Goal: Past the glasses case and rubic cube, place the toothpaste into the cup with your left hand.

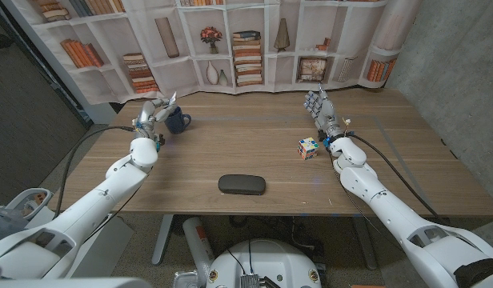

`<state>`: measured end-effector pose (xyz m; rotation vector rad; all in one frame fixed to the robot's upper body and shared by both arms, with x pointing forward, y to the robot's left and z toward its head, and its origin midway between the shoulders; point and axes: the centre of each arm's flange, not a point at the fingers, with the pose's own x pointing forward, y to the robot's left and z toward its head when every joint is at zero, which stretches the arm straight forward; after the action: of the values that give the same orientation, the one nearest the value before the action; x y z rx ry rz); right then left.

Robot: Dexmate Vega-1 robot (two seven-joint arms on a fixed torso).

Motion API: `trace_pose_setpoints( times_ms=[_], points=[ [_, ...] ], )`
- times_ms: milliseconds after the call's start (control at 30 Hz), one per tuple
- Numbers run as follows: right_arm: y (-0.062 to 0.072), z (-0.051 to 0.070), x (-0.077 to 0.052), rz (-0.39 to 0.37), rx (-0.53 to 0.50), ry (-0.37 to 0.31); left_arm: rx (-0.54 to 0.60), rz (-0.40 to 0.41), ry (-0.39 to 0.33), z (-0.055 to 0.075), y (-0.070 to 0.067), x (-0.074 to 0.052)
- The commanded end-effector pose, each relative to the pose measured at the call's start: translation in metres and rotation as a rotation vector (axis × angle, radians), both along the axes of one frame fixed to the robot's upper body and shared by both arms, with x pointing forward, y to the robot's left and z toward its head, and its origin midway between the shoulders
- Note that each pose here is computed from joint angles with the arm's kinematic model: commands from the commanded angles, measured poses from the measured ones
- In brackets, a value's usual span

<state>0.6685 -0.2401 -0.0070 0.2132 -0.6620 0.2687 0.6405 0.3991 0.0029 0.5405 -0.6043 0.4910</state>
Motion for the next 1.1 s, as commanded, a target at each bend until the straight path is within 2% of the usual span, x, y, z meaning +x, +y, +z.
trace_pose_setpoints(
  times_ms=[33,500,1100],
  points=[
    [-0.0021,-0.0016,-0.0002,-0.013,-0.006,0.017,-0.018,-0.009,0.007,-0.0063,0.0032,0.0021],
    [-0.0032,-0.0011,-0.0022,-0.018,-0.003,0.017,-0.034,-0.019,-0.01,-0.0089,0.0045,-0.0036],
    [-0.0026,0.002,-0.0032,-0.015,-0.006,0.01,-0.061,-0.049,-0.001,-0.0162,0.0062,-0.0027]
  ],
)
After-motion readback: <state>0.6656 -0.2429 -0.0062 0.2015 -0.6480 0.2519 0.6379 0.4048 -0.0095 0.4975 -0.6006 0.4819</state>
